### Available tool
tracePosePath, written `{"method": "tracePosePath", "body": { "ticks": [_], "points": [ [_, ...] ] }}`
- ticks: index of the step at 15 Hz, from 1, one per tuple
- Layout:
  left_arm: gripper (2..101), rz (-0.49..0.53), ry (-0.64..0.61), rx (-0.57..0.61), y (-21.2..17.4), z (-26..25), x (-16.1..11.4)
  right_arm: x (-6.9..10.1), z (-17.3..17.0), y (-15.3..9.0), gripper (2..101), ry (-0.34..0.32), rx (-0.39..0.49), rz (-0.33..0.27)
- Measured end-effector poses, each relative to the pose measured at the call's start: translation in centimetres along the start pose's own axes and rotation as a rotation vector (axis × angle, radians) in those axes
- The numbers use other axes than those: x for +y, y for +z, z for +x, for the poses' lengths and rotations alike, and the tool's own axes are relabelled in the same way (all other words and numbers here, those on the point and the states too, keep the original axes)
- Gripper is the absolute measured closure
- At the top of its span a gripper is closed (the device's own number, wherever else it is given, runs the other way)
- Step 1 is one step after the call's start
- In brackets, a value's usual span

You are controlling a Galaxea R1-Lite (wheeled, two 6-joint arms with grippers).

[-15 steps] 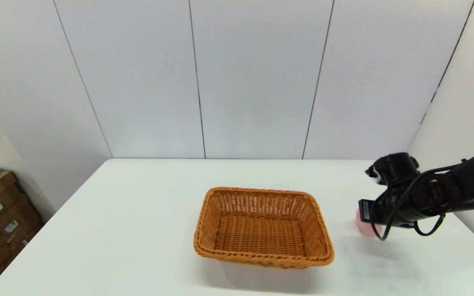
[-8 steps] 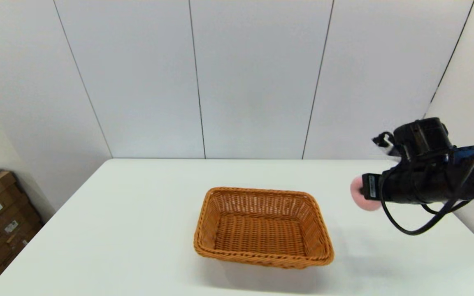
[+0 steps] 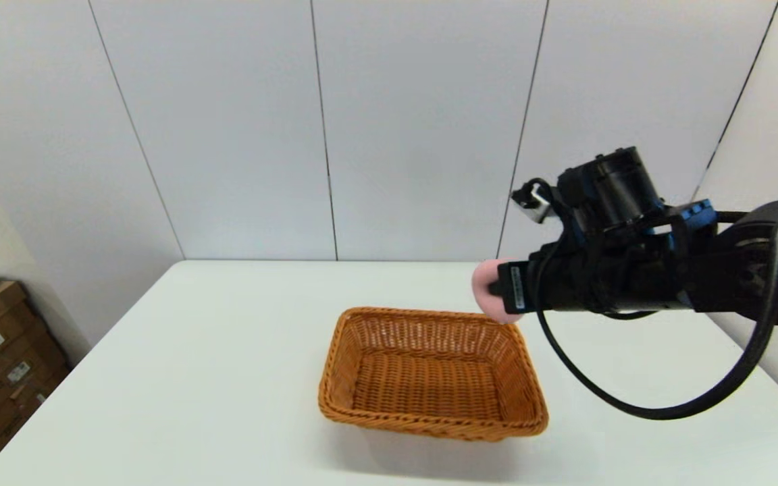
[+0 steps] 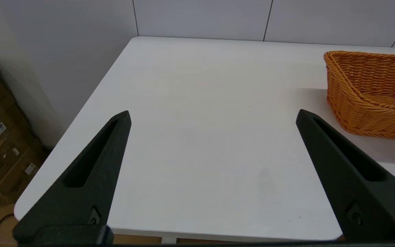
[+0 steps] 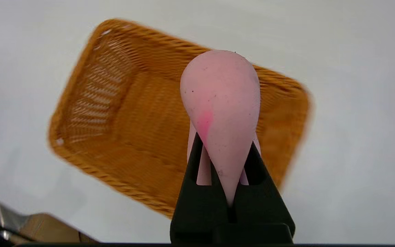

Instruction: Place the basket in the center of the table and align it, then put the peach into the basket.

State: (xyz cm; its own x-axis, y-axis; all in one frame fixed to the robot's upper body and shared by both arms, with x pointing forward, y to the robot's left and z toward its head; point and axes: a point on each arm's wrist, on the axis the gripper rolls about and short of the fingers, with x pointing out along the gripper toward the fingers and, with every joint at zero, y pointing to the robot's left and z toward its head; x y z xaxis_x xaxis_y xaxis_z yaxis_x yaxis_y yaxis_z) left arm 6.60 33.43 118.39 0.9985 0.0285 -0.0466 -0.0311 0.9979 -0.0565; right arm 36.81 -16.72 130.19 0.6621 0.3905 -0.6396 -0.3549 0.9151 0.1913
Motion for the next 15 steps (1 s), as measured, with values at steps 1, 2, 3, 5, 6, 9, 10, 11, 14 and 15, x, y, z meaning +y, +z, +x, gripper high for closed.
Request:
{"method": "tracePosePath", "body": {
  "ticks": [1, 2, 3, 5, 6, 9, 10, 11, 14, 15],
  "points": [
    [5.4, 0.000, 0.000, 0.000, 0.0, 0.0, 0.0, 1.0, 0.8, -0.2, 97.0, 0.019, 0.018, -0.020],
    [5.4, 0.000, 0.000, 0.000, 0.0, 0.0, 0.0, 2.0, 1.8, -0.6, 97.0, 0.035, 0.045, -0.038],
    [5.4, 0.001, 0.000, 0.000, 0.0, 0.0, 0.0, 2.9, 2.9, -1.2, 97.0, 0.048, 0.079, -0.056],
    [5.4, 0.001, 0.000, 0.000, 0.0, 0.0, 0.0, 4.1, 4.7, -2.6, 91.5, 0.061, 0.143, -0.070],
    [5.4, 0.002, 0.000, 0.000, 0.0, 0.0, 0.0, 4.4, 5.4, -3.3, 80.0, 0.062, 0.170, -0.076],
    [5.4, 0.001, 0.000, 0.000, 0.0, 0.0, 0.0, 4.6, 6.4, -3.9, 55.6, 0.056, 0.200, -0.083],
    [5.4, 0.001, 0.000, 0.000, 0.0, 0.0, 0.0, 4.6, 6.5, -3.9, 49.6, 0.056, 0.201, -0.080],
    [5.4, 0.001, 0.000, 0.000, 0.0, 0.0, 0.0, 4.5, 6.6, -3.9, 44.9, 0.054, 0.202, -0.077],
    [5.4, 0.001, 0.002, 0.001, 0.0, 0.0, 0.0, 3.9, 6.4, -3.5, 31.7, 0.042, 0.189, -0.060],
    [5.4, 0.000, 0.001, 0.001, 0.0, 0.0, 0.0, 3.3, 6.1, -3.1, 28.2, 0.032, 0.177, -0.045]
  ]
}}
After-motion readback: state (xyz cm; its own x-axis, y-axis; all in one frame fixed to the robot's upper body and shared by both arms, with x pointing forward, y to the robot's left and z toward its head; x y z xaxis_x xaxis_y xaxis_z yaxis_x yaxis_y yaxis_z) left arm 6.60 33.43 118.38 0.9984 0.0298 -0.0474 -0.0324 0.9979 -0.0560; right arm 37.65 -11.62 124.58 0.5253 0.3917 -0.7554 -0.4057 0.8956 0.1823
